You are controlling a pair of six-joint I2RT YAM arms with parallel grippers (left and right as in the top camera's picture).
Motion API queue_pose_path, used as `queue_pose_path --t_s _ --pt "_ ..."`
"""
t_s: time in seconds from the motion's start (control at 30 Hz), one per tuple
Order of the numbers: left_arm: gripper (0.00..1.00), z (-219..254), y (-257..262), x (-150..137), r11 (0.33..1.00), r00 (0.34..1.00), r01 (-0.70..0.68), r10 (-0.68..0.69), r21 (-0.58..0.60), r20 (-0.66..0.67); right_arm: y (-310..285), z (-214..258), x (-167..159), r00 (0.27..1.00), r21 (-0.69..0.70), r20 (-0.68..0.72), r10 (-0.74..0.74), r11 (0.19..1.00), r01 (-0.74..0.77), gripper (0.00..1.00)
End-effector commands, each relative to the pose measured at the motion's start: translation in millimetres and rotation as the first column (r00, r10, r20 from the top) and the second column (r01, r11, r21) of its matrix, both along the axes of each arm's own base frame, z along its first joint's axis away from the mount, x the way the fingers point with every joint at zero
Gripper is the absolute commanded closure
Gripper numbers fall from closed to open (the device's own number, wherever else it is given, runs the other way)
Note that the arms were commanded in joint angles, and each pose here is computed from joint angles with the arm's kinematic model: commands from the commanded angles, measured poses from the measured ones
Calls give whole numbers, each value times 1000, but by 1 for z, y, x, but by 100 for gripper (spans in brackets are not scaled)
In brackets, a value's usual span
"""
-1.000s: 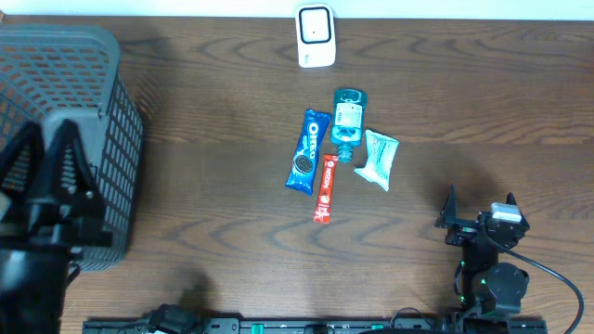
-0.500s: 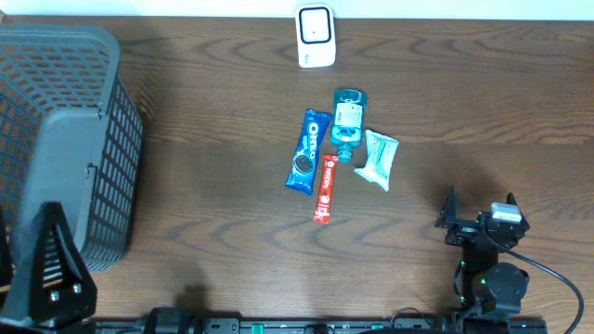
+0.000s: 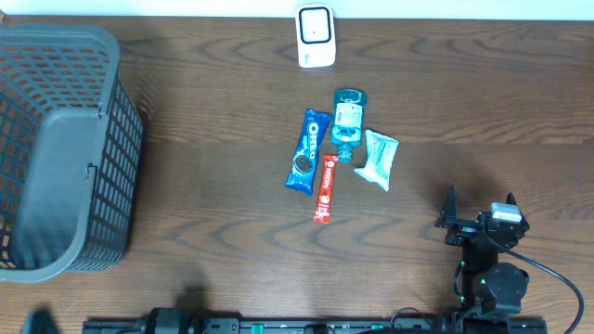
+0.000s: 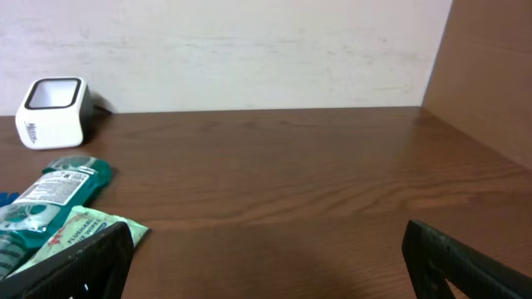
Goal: Scan the item barcode
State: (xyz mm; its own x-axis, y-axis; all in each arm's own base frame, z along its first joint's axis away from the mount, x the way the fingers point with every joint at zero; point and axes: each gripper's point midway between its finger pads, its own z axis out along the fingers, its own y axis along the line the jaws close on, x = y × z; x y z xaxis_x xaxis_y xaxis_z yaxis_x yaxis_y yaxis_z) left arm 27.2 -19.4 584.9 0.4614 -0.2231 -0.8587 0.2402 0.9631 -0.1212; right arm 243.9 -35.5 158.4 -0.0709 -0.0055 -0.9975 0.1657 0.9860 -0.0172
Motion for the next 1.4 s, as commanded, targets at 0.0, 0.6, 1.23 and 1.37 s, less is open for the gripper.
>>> queue_pose_path --t_s 0.0,0.6,1.23,1.37 --pt "37 2 -2 -18 999 998 35 -33 -33 58 2 0 0 1000 -11 -2 10 1000 -10 1" --pt "21 -23 -2 -100 998 969 -5 20 -60 246 2 0 0 1000 -11 -2 9 1000 -9 1" --pt "2 -67 24 -17 972 966 -172 198 -159 168 2 0 0 1000 -11 -2 9 1000 -9 1" --pt "2 -98 27 23 971 978 -190 200 -147 52 -21 8 -5 992 -106 14 -124 986 125 1"
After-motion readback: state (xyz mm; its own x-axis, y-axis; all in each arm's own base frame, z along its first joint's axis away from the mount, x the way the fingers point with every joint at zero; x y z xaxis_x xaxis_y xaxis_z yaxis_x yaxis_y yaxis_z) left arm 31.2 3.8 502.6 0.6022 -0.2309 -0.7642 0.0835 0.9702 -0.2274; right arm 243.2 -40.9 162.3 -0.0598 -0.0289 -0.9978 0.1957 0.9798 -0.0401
